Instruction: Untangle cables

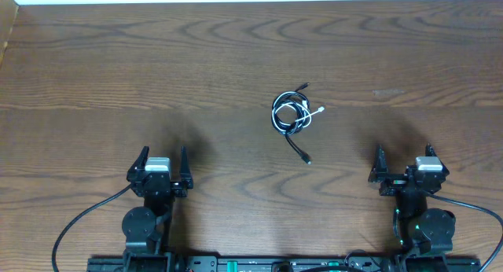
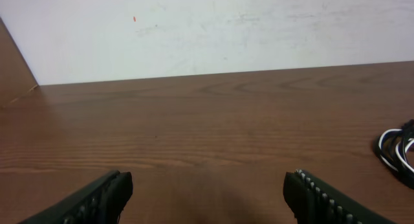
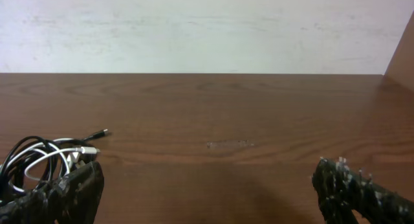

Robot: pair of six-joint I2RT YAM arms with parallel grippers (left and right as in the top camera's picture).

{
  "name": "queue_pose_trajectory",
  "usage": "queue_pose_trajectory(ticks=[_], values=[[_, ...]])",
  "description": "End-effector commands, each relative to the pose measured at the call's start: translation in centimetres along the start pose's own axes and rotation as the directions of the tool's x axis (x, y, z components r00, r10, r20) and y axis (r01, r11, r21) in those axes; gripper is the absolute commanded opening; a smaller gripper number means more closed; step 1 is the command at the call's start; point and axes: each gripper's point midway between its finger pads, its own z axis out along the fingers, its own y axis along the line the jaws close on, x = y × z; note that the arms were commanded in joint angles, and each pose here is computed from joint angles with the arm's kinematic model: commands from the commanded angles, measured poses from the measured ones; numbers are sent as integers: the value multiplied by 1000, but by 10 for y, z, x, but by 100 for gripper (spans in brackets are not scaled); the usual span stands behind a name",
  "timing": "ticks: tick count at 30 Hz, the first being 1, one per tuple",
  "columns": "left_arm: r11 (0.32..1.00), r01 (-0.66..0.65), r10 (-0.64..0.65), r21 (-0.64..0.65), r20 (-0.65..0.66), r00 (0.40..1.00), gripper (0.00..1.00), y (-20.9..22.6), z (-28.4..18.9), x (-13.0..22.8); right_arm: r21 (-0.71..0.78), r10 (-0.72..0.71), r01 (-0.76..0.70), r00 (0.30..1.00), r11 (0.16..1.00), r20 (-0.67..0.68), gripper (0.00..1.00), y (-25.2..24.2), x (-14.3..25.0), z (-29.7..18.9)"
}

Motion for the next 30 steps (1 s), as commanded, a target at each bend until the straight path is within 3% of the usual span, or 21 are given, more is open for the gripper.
queue_pose_trajectory(ticks=[1,25,30], values=[[1000,5,-5,-8,-51,999,80,1,0,15,17,15,-15,1000,1000,2,99,-3,0,0],[1000,6,-6,-7,-51,999,81,1,0,15,3,12,-12,1000,1000,2,99,-1,0,0],[990,137,-138,-14,-50,989,81,1,0,15,-12,12,-12,1000,1000,-1,99,2,1,0]])
